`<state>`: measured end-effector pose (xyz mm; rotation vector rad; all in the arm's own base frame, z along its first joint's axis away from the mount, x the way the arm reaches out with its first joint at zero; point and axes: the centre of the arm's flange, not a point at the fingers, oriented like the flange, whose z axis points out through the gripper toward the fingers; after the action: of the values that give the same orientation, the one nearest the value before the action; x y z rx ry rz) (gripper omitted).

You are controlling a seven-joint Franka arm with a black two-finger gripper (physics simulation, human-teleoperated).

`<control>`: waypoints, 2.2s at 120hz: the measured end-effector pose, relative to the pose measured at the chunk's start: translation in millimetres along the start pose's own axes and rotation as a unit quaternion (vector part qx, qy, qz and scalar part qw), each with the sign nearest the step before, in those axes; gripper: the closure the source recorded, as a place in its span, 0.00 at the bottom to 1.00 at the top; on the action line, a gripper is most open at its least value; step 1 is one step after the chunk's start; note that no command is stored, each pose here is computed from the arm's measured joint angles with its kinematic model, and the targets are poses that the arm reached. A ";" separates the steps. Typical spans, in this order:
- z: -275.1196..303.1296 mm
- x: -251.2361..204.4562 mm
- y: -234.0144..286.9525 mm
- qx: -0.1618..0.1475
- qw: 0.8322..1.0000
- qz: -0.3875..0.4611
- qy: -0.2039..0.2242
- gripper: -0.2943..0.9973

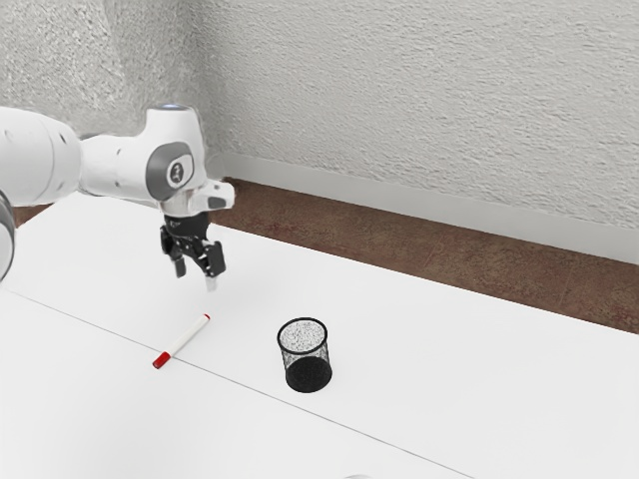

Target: Put the marker into the pen holder.

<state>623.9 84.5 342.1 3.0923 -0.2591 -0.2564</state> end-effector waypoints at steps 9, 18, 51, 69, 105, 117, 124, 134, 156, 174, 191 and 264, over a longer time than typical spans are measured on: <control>15.0 -30.2 -2.1 -0.005 1.000 -0.004 0.001 0.24; 23.9 -56.7 -2.8 -0.008 1.000 -0.006 0.010 0.24; 47.9 -119.6 9.3 -0.011 0.999 0.008 0.048 0.24; 68.3 -134.3 34.7 -0.006 0.998 0.040 0.050 0.24; 96.7 -141.7 -1.9 0.010 0.999 0.016 0.050 0.24; 102.2 -140.8 -7.4 0.015 0.998 0.015 0.051 0.24; 101.8 -133.4 -7.0 0.021 0.998 0.020 0.054 0.24; 105.5 -122.6 -9.3 0.027 0.998 0.023 0.053 0.24; 118.6 -108.5 -12.4 0.034 0.998 0.026 0.046 0.24; 120.5 -105.6 -11.9 0.033 0.998 0.025 0.047 0.28; 121.0 -105.6 -11.7 0.032 0.998 0.024 0.048 0.41; 116.2 -104.5 -10.9 0.034 0.997 0.021 0.061 0.76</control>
<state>504.7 111.2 244.0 3.1490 -0.3353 -0.0583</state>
